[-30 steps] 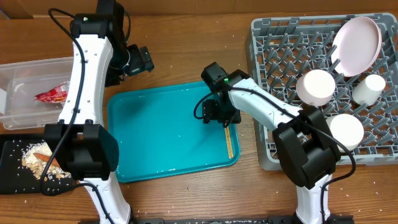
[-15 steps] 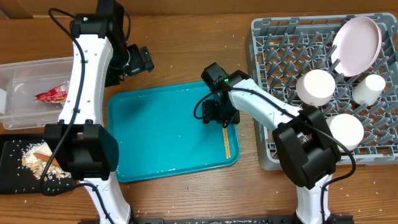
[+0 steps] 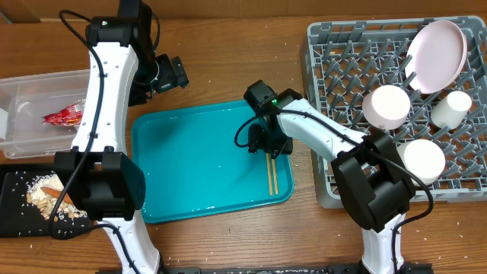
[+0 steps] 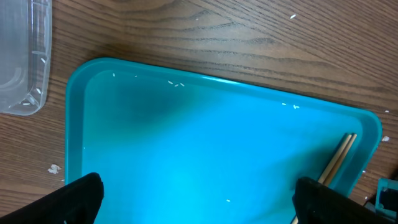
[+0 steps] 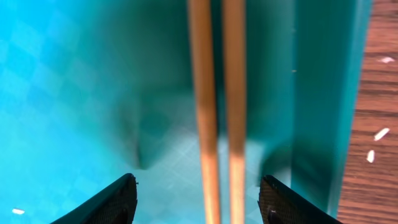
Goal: Sort waste into correct bins and load items into the dishwasher
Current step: 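Move the right gripper over the chopsticks on the teal tray, then grasp one chopstick with the right gripper and carry it to the rack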
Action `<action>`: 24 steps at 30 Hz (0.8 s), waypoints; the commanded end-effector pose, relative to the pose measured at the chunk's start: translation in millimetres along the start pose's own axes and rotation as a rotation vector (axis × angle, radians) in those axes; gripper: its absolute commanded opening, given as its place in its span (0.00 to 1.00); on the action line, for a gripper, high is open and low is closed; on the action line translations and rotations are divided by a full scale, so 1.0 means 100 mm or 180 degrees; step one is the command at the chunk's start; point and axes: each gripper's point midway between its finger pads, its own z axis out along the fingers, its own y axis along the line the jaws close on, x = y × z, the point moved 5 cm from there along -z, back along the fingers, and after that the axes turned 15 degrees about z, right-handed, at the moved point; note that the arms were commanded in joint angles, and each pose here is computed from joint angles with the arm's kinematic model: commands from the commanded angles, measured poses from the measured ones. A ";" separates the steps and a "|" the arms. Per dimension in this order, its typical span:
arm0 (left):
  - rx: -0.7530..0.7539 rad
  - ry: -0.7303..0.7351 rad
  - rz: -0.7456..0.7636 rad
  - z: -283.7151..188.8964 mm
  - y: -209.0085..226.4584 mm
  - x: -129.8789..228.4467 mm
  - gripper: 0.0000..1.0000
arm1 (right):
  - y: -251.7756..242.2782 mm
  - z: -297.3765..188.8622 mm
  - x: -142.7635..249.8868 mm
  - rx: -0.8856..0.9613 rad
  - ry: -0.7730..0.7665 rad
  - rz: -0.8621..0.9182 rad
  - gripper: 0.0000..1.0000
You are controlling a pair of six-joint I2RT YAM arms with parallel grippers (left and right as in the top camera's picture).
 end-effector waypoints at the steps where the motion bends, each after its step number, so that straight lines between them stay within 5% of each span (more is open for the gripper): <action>1: 0.0028 -0.0006 -0.0022 -0.02 -0.04 0.02 1.00 | -0.04 -0.04 -0.04 0.0111 -0.0162 0.0147 0.65; 10: 0.0028 -0.0006 -0.0022 -0.02 -0.04 0.02 1.00 | 0.05 -0.47 0.02 -0.0128 -0.0408 0.0041 0.66; 24: 0.0028 -0.0006 -0.0022 -0.02 -0.04 0.02 1.00 | 0.27 -0.12 0.23 0.0078 -0.0444 -0.0309 0.66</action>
